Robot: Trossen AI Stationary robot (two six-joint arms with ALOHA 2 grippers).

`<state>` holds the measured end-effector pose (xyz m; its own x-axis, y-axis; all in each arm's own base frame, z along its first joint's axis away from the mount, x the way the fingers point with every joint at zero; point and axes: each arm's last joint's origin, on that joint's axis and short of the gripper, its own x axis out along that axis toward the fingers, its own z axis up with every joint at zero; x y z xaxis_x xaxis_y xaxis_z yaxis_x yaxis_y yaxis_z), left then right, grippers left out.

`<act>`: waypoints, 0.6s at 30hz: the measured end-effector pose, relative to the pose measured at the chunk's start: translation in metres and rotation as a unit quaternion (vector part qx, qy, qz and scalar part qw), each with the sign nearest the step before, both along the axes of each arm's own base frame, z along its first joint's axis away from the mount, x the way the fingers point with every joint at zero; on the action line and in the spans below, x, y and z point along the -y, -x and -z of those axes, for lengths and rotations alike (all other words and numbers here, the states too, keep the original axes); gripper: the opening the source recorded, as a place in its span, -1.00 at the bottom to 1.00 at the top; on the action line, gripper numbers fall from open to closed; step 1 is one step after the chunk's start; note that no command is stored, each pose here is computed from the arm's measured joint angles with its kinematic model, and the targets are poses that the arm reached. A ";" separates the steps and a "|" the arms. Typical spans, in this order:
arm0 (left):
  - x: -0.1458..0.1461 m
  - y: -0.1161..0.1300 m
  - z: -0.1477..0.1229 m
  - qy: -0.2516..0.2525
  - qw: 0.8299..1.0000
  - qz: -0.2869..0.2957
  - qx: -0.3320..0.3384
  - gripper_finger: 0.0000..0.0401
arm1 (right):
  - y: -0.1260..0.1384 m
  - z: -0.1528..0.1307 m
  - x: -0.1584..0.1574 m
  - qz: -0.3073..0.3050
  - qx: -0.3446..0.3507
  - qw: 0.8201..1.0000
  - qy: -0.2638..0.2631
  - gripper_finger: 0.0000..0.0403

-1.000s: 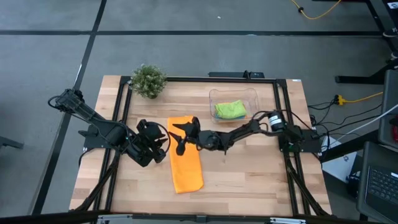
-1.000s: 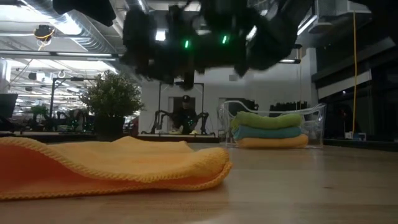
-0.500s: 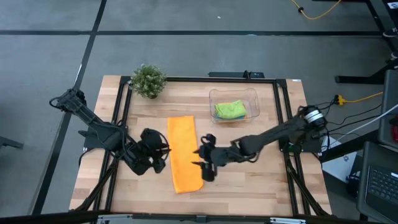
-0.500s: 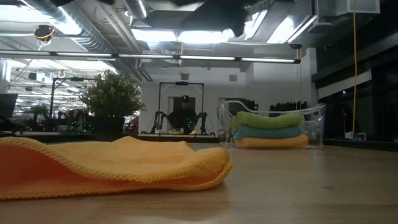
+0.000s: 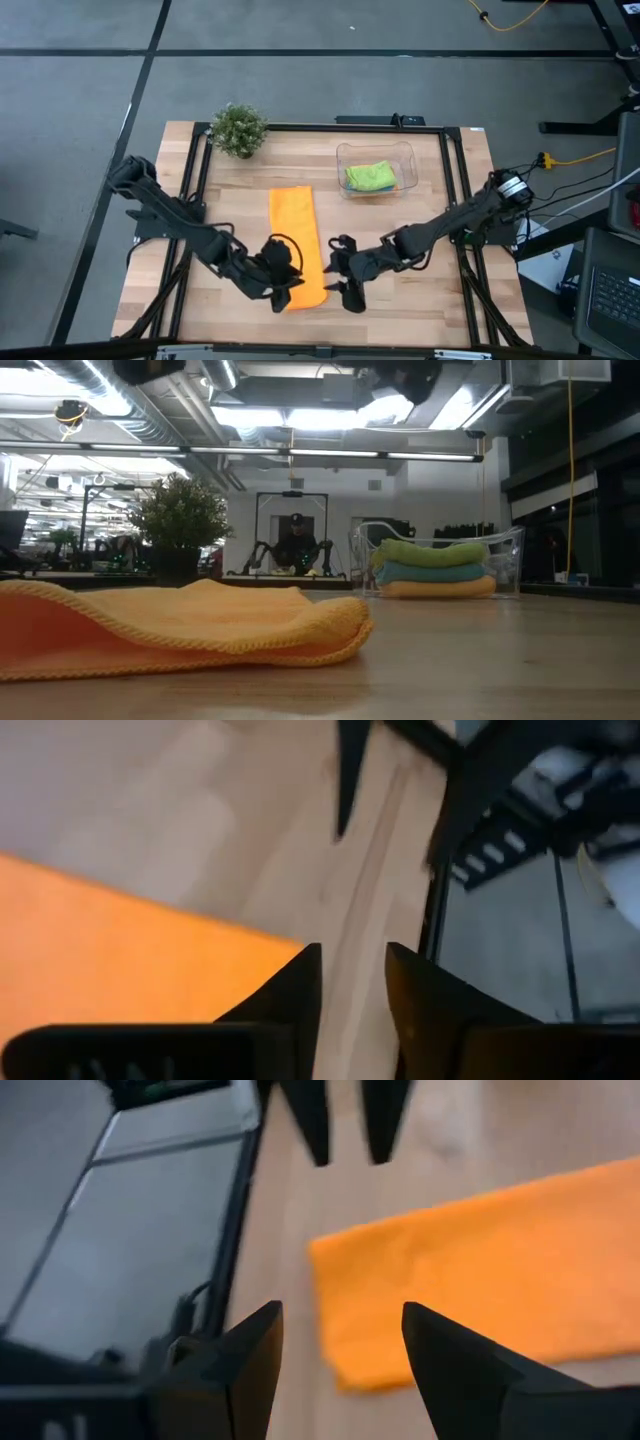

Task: Fold microfiber towels
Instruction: Fold the orange microfiber cloth

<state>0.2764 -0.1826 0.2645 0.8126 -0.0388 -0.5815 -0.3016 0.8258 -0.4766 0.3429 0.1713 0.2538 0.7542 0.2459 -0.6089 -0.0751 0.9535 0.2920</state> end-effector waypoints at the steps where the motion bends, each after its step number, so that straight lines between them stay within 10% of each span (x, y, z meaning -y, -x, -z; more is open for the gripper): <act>1: 0.001 -0.002 0.004 0.008 1.000 0.004 -0.011 -0.45 | 0.002 0.000 -0.003 -0.009 -0.006 1.000 -0.007 0.04; 18: 0.032 -0.013 0.031 0.077 0.995 0.053 -0.019 -0.16 | 0.016 0.001 -0.028 -0.070 -0.002 0.998 0.007 0.04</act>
<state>0.2896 -0.2149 0.2333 0.7764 -0.2131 -0.5932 -0.2379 0.7724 -0.5889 0.3272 0.1994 0.2532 0.7104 0.3400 -0.6163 -0.2061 0.9377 0.2797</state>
